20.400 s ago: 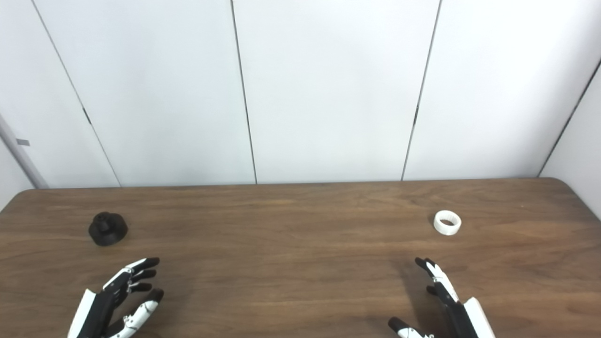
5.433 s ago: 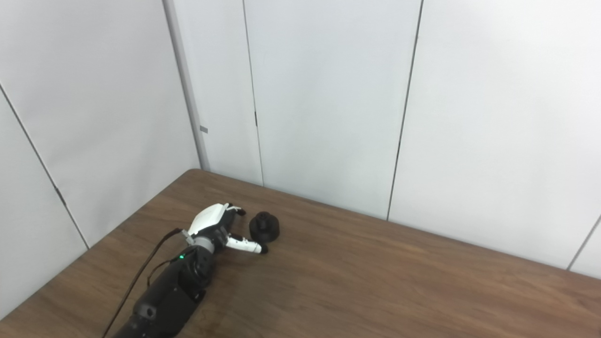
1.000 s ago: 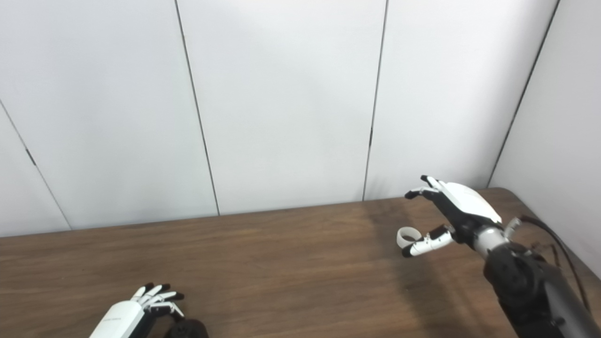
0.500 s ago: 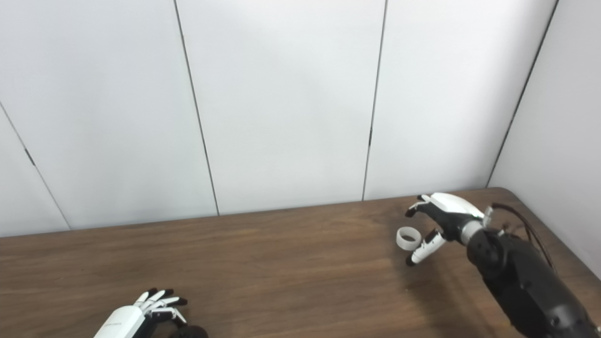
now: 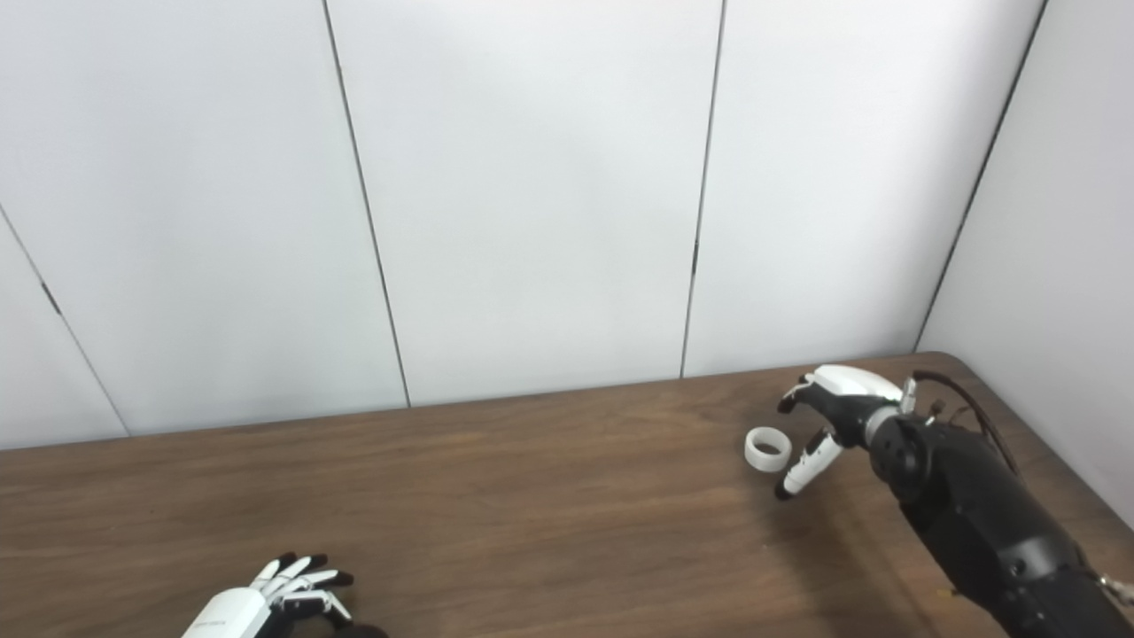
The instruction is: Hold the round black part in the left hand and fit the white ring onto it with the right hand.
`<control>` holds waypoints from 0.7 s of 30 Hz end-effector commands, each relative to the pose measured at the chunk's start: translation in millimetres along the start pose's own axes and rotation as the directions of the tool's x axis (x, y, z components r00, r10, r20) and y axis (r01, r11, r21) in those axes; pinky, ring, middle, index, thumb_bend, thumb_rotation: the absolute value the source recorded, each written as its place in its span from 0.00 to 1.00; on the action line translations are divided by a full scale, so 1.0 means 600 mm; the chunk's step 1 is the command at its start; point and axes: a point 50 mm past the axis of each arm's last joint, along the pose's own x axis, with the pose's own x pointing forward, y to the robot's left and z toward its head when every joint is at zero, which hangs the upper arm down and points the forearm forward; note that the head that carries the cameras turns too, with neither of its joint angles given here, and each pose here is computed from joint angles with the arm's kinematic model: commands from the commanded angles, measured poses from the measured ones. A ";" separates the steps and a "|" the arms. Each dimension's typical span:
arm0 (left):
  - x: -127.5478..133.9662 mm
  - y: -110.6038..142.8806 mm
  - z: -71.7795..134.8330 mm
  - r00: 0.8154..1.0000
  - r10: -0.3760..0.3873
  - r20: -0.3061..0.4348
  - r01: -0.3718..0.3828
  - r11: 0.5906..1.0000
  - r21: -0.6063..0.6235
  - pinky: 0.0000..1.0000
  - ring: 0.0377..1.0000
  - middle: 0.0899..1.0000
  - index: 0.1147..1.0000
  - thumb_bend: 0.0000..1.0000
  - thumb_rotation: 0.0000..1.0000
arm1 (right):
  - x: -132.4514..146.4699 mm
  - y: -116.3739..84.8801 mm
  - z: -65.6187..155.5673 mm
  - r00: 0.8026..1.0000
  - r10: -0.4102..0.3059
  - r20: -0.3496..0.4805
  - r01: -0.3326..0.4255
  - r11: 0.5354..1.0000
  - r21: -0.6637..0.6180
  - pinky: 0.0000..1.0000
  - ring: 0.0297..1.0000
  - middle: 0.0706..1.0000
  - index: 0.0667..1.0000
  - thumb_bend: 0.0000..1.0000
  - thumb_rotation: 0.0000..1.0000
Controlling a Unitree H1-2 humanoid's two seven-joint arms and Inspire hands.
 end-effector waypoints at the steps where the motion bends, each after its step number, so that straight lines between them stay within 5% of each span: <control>1: -0.029 -0.033 -0.002 0.990 -0.144 -0.003 0.144 0.990 0.001 1.00 0.94 0.82 0.41 0.52 0.04 | -0.002 -0.062 0.008 0.994 -0.108 0.018 0.108 0.994 -0.020 1.00 1.00 1.00 0.83 0.95 0.31; 21: -0.041 -0.028 0.011 0.989 -0.150 -0.008 0.150 0.989 -0.003 1.00 0.94 0.81 0.41 0.52 0.04 | 0.004 -0.040 0.027 0.995 -0.081 0.056 0.082 0.997 -0.015 1.00 1.00 1.00 0.81 0.89 0.32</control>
